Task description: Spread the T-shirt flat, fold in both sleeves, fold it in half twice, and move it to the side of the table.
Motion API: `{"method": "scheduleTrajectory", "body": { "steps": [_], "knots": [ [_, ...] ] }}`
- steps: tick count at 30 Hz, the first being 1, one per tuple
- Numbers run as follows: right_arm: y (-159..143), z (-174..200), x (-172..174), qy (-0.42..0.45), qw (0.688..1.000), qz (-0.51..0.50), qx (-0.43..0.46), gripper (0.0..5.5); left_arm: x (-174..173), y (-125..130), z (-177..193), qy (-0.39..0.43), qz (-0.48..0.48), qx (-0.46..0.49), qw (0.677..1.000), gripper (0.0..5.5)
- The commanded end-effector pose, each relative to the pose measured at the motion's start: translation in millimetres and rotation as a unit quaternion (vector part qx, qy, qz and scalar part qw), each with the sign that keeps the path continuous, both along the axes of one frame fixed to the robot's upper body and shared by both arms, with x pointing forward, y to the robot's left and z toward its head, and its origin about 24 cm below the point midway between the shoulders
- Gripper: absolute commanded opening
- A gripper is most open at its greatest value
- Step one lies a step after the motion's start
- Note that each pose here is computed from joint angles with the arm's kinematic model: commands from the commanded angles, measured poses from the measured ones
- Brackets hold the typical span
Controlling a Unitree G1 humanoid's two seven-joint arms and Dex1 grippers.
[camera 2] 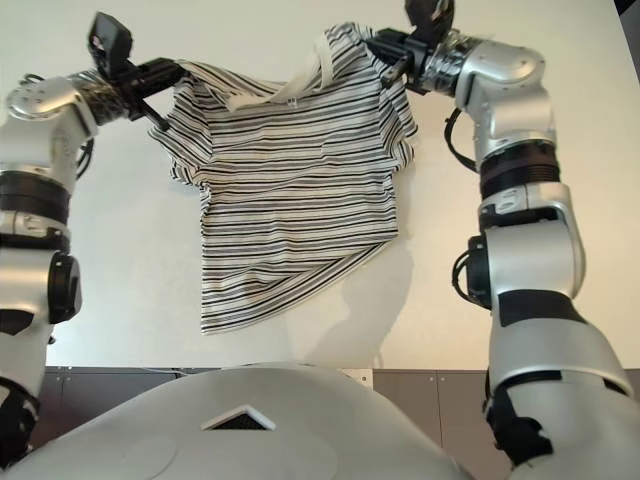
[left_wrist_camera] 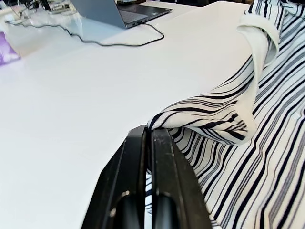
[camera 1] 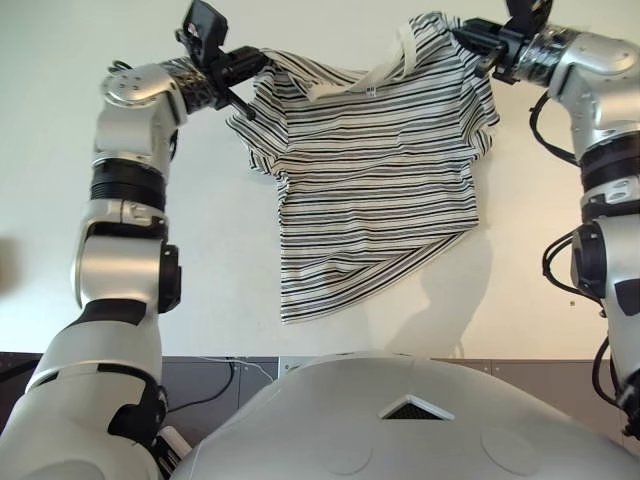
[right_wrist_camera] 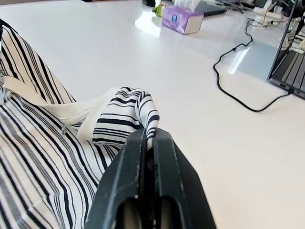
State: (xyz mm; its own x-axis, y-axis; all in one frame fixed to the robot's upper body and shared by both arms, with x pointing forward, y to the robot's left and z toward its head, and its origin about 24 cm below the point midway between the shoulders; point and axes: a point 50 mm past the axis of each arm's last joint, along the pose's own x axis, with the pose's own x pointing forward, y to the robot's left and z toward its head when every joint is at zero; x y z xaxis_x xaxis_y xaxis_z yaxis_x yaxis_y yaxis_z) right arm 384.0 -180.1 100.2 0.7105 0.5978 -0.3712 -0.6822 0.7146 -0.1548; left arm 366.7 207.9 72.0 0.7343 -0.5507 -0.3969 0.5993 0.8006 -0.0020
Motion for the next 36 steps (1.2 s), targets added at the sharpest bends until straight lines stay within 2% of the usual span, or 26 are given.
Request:
{"method": "scheduleTrajectory", "body": {
  "steps": [1, 5, 8, 12, 16, 20, 25, 28, 32, 36],
  "knots": [
    [8, -6, 13, -0.011, 0.994, -0.085, -0.070, 0.10, 14, -17, -10, 0.047, 0.093, 0.013, 0.994, 0.12],
    [2, -2, 18, -0.043, 0.984, -0.143, -0.093, 0.92, 22, -16, -3, 0.000, 0.148, 0.064, 0.987, 0.78],
    [-4, 5, 20, -0.083, 0.974, -0.166, -0.127, 0.95, 27, -13, 7, -0.046, 0.161, 0.093, 0.982, 0.91],
    [-3, 12, 20, -0.132, 0.973, -0.123, -0.146, 0.95, 29, -9, 17, -0.104, 0.122, 0.169, 0.973, 0.91],
    [-16, 14, 6, -0.170, 0.976, -0.024, -0.136, 0.95, 19, -20, 20, -0.204, -0.023, 0.225, 0.953, 0.91],
    [-41, 2, -36, -0.151, 0.975, 0.112, -0.117, 0.95, -27, -30, -5, -0.255, -0.164, 0.196, 0.932, 0.91],
    [-61, 1, -122, -0.058, 0.963, 0.244, -0.099, 0.95, -117, -36, -16, -0.243, -0.266, 0.159, 0.919, 0.91],
    [-56, 4, -153, -0.015, 0.959, 0.274, -0.075, 0.95, -148, -39, -10, -0.225, -0.279, 0.135, 0.924, 0.91],
    [-37, -24, -151, -0.012, 0.960, 0.262, -0.099, 0.95, -156, -43, -30, -0.178, -0.304, 0.175, 0.919, 0.91],
    [-23, -58, -132, -0.001, 0.954, 0.258, -0.153, 0.95, -140, -28, -62, -0.126, -0.303, 0.253, 0.910, 0.91]
  ]
}}
